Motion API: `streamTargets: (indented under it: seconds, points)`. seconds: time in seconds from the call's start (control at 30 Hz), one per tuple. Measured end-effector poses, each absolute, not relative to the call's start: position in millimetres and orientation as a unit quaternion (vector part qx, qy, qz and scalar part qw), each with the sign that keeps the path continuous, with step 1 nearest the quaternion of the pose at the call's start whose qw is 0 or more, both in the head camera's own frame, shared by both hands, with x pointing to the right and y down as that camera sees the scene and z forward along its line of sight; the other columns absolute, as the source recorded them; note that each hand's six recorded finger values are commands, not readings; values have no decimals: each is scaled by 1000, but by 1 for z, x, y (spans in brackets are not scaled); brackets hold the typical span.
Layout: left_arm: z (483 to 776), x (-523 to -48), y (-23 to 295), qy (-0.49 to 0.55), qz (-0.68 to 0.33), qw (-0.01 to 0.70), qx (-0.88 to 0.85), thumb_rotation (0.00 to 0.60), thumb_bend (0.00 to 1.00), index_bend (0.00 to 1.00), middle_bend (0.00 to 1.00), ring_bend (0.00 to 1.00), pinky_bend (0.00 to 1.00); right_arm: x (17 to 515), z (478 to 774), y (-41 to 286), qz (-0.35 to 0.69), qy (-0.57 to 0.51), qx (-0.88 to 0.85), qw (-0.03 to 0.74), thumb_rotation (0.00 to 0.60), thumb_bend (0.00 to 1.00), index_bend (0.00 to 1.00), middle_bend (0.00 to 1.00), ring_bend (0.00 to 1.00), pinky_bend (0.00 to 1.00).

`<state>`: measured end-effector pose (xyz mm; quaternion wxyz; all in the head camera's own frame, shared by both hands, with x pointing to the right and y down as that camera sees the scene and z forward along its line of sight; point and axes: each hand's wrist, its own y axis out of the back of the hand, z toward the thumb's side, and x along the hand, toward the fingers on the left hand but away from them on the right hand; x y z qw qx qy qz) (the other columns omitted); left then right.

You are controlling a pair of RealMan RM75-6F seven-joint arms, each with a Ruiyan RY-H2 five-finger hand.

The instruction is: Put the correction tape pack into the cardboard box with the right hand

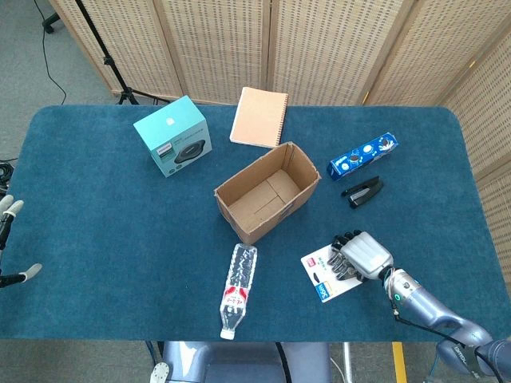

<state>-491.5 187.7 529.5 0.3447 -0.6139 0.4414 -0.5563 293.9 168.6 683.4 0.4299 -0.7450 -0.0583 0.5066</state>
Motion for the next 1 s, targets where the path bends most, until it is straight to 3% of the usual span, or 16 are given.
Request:
streamTargets:
  seconds: [0.2, 0.67, 1.0]
  points:
    - [529, -492, 187, 442, -555, 342, -616, 600, 0, 0, 0, 0, 0, 308, 658, 164, 488, -93, -747, 442, 600, 440, 598, 543, 321, 347]
    - [525, -495, 186, 450, -552, 338, -615, 600, 0, 0, 0, 0, 0, 378, 559, 147, 460, -216, -729, 458, 600, 466, 598, 542, 321, 347]
    - [525, -495, 186, 450, -552, 339, -615, 600, 0, 0, 0, 0, 0, 375, 510, 109, 396, -320, -746, 429, 600, 470, 598, 542, 321, 347]
